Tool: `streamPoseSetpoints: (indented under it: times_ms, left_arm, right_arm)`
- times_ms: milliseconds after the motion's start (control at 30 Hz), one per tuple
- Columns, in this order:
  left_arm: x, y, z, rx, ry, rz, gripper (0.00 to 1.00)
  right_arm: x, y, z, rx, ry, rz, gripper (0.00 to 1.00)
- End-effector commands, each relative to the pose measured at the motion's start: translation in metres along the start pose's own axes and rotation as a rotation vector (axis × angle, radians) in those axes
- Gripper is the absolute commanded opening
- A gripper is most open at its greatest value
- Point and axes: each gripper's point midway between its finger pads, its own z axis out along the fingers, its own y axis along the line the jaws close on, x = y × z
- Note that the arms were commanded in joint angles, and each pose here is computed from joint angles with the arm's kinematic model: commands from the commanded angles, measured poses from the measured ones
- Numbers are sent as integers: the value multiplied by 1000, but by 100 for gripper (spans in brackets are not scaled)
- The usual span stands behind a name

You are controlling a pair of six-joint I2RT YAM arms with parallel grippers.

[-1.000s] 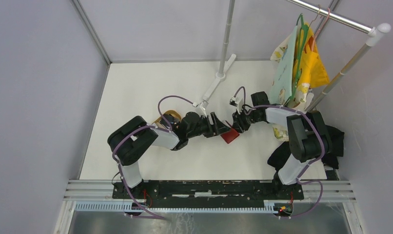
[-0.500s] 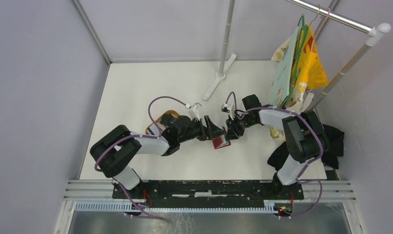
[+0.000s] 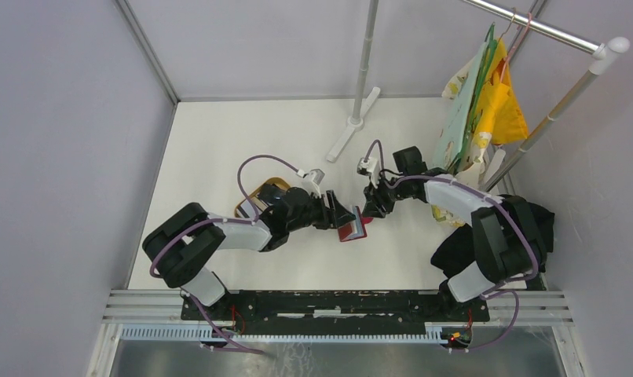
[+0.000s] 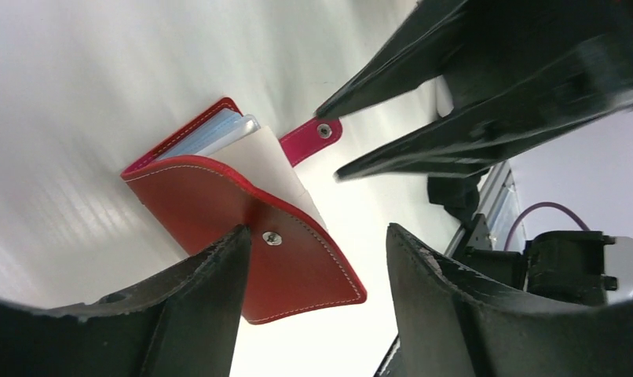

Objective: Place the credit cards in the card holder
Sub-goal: Close the card holder at the center of the board.

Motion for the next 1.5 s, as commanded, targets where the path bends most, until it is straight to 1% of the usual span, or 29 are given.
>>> streamPoseSetpoints:
  times_ms: [0, 100, 200, 333, 467, 567, 600, 667, 767, 833, 900, 1067, 1133, 1233, 1300, 1467]
  left_arm:
    - [-12, -4, 8, -3, -28, 97, 68]
    - [-13, -3, 10, -12, -21, 113, 66]
    - [-13, 1, 13, -28, -15, 118, 62]
    - [-13, 1, 21, -38, 4, 122, 57]
    - [-10, 8, 33, -69, 37, 111, 48]
    - [-7, 12, 40, -82, 49, 100, 39]
    - [-6, 14, 41, -86, 53, 96, 37]
    - [-5, 16, 44, -93, 59, 92, 35]
    - [-5, 18, 47, -103, 65, 92, 32]
    - [-7, 21, 48, -117, 68, 96, 31]
    - [-10, 20, 48, -122, 66, 104, 31]
    - [-32, 13, 40, -127, 28, 149, 33]
    - [-42, 11, 33, -143, 9, 182, 42]
    - [-53, 20, 24, -188, -4, 231, 54]
    - [-54, 29, 21, -207, 23, 251, 60]
    - [-50, 50, 24, -202, 126, 250, 64]
  right_arm:
    - [-30, -17, -28, 131, -92, -90, 44]
    - [-36, -15, -35, 135, -116, -110, 44]
    - [-41, -9, -39, 112, -148, -133, 44]
    - [-52, 24, -42, -35, -237, -239, 43]
    - [-53, 59, -47, -147, -331, -439, 39]
    - [-46, 65, -43, -113, -351, -592, 33]
    - [-42, 64, -40, -90, -346, -620, 30]
    - [-35, 61, -31, -47, -310, -690, 24]
    - [-21, 49, -13, 8, -184, -749, 12]
    - [-13, 38, -5, 44, -103, -754, 9]
    - [-5, 26, -1, 77, -46, -738, 8]
    - [6, 10, 6, 130, 26, -674, 7]
    - [8, 6, 7, 141, 42, -660, 7]
    - [8, 5, 8, 144, 44, -649, 7]
    - [7, 7, 8, 137, 37, -642, 8]
    - [3, 12, 9, 114, 13, -628, 8]
